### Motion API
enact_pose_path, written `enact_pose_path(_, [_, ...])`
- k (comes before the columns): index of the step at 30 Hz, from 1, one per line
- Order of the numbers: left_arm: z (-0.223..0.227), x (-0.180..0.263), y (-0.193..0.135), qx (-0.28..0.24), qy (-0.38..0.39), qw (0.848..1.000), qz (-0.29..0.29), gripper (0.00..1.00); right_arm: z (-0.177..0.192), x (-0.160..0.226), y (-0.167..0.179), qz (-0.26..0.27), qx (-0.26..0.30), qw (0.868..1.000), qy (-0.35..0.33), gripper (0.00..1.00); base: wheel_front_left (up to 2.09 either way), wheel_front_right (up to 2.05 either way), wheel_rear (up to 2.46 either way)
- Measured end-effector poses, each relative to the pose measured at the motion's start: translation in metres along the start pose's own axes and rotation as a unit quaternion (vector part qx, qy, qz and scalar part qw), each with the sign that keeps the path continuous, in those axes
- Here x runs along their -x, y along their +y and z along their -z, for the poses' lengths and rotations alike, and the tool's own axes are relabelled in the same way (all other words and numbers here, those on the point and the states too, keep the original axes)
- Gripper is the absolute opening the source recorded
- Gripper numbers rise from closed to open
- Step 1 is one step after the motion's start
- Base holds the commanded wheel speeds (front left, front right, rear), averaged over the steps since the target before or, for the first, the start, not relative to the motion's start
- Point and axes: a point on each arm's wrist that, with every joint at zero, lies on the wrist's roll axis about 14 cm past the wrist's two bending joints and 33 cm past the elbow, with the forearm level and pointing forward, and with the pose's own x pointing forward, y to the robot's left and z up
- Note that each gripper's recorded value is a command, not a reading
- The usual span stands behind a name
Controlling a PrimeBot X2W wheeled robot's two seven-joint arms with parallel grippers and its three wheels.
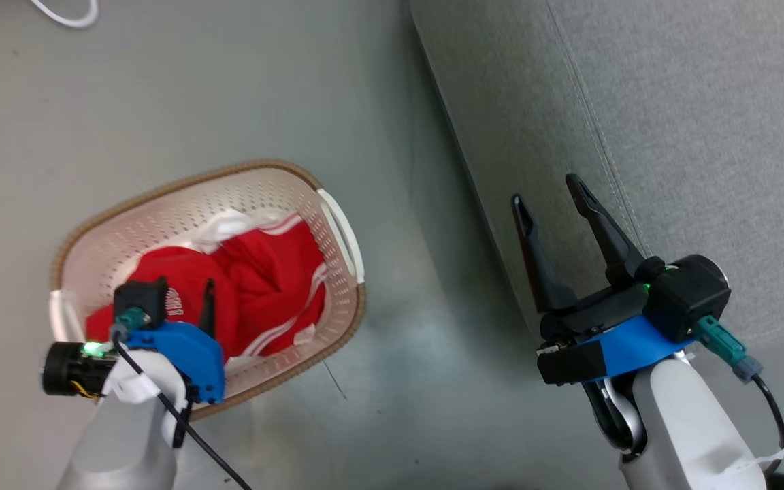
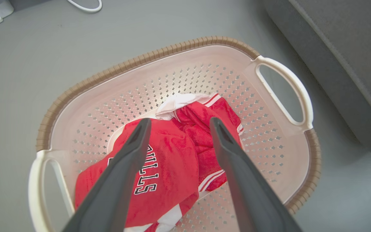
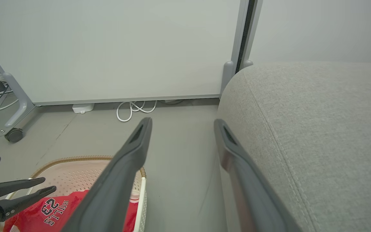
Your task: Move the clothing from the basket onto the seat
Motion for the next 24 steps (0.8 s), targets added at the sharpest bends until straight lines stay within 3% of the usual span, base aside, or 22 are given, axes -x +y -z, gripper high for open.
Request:
enact_pose_path(13, [0.049,-0.063,0.027,-0.017,0.098,0.995,-0.02,1.0,0.038,-0.008,-0.012,0.015,-0.013,0.999,0.048,1.0,0.0,0.0,0.0])
enact_pose_path(24, [0.084,-0.082,0.037,-0.01,0.157,0.987,-0.031,1.0,0.056,-0.008,-0.016,0.023,-0.023,0.997,0.071,1.0,0.0,0.0,0.0])
